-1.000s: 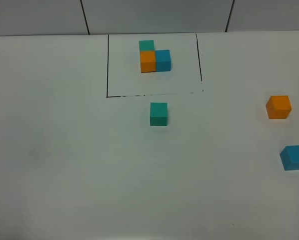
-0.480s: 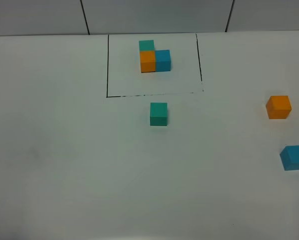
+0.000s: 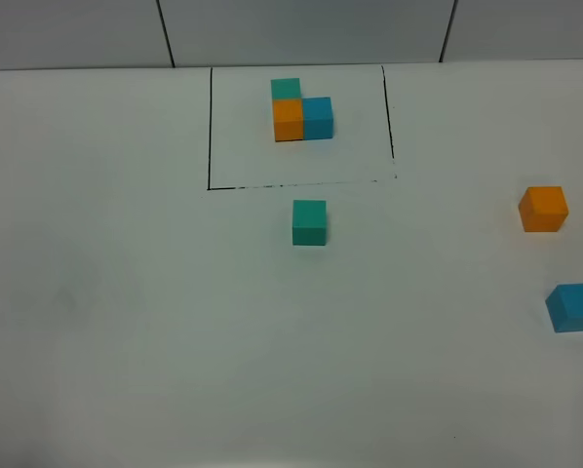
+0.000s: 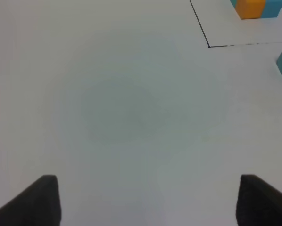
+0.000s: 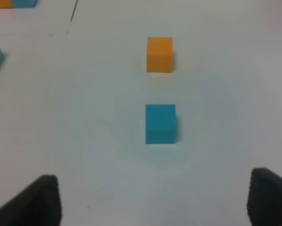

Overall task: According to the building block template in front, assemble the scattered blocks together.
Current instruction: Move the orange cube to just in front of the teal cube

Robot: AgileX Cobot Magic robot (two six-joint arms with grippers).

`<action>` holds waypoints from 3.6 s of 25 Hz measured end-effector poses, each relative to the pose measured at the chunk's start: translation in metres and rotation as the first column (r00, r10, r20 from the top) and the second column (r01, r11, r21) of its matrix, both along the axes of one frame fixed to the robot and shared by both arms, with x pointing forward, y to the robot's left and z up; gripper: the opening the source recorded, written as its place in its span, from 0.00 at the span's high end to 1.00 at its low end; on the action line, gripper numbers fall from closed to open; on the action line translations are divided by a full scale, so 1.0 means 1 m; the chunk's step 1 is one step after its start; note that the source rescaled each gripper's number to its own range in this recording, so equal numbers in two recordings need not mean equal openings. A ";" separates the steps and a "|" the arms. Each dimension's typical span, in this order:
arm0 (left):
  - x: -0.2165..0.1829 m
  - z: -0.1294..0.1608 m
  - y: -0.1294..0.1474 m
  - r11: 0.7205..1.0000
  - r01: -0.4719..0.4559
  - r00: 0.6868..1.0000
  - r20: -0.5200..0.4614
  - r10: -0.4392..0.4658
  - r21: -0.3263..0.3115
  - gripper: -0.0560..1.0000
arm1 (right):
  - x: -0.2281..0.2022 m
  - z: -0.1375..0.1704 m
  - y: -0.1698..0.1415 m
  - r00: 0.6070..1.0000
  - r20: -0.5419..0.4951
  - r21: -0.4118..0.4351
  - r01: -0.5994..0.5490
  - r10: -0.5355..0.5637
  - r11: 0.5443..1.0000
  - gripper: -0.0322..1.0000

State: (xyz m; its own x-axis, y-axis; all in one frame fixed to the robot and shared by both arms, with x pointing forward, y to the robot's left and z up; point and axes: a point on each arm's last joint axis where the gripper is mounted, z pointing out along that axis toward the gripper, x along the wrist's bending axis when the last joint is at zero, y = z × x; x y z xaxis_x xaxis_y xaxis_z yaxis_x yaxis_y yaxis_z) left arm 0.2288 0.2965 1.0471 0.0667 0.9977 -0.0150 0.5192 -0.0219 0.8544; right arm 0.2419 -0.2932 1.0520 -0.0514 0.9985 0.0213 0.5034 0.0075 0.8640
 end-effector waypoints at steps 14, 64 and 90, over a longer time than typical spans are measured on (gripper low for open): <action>0.000 0.000 0.000 1.000 0.000 1.000 0.000 0.000 0.000 0.28 | 0.075 0.000 -0.001 0.963 -0.269 0.003 0.008 -0.007 1.000 0.06; 0.000 0.000 0.000 1.000 0.000 1.000 -0.002 0.000 0.002 0.28 | 0.406 -0.154 -0.016 0.677 -0.736 -0.024 -0.039 0.009 0.999 0.25; 0.000 0.000 0.000 1.000 0.000 1.000 -0.002 0.000 0.002 0.28 | 0.346 -0.103 0.152 0.596 -0.802 -0.048 0.004 -0.041 0.999 0.96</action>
State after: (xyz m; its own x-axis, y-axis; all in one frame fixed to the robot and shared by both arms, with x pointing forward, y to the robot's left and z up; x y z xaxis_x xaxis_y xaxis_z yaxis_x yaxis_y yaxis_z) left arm 0.2287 0.2966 1.0469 0.0668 0.9977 -0.0132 0.5208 -0.0235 0.8533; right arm 0.5879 -0.1410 0.9492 -0.0092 0.9999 0.0055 0.9938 0.0085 0.1109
